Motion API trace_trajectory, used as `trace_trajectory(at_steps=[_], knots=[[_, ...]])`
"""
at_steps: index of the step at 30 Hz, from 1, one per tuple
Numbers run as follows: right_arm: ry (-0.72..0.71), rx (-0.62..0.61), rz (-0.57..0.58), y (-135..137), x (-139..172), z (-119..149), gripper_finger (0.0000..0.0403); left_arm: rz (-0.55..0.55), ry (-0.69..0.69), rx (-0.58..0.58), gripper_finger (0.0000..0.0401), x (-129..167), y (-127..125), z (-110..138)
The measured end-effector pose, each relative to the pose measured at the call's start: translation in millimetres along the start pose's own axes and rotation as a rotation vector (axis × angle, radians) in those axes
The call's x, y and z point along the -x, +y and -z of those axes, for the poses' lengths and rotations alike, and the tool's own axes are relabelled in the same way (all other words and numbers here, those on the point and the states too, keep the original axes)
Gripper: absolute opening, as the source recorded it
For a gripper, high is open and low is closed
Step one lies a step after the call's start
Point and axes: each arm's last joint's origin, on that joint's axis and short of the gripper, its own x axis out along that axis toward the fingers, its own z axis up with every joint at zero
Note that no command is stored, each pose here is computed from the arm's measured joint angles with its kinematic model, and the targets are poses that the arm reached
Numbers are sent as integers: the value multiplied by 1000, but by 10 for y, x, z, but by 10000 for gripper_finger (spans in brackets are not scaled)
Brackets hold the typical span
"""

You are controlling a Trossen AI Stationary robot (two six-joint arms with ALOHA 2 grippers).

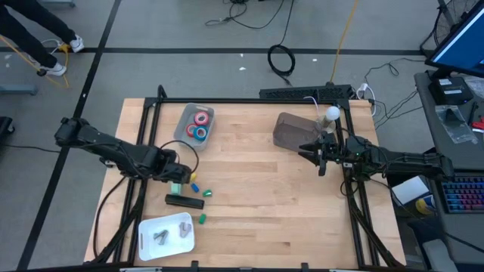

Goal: Pick and place Stapler, Stapler remover, tape
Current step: Put the light green stapler into the black bin

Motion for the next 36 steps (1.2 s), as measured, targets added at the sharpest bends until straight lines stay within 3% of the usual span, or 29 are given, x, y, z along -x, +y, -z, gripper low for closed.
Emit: trace_trajectory(at_steps=[16, 25, 28, 32, 36], knots=[[-1, -3, 0, 0, 0, -1, 136, 74, 60, 35, 210, -445, 60, 19], [-28, -6, 73, -21, 1, -9, 137, 68, 76, 56, 208, -524, 96, 22], [-28, -7, 72, -21, 1, -10, 136, 65, 77, 57, 187, -524, 98, 21], [-28, -7, 72, -21, 1, -9, 135, 67, 76, 56, 127, -522, 97, 22], [-29, -7, 71, -20, 1, -11, 137, 70, 59, 38, 122, -522, 96, 17]])
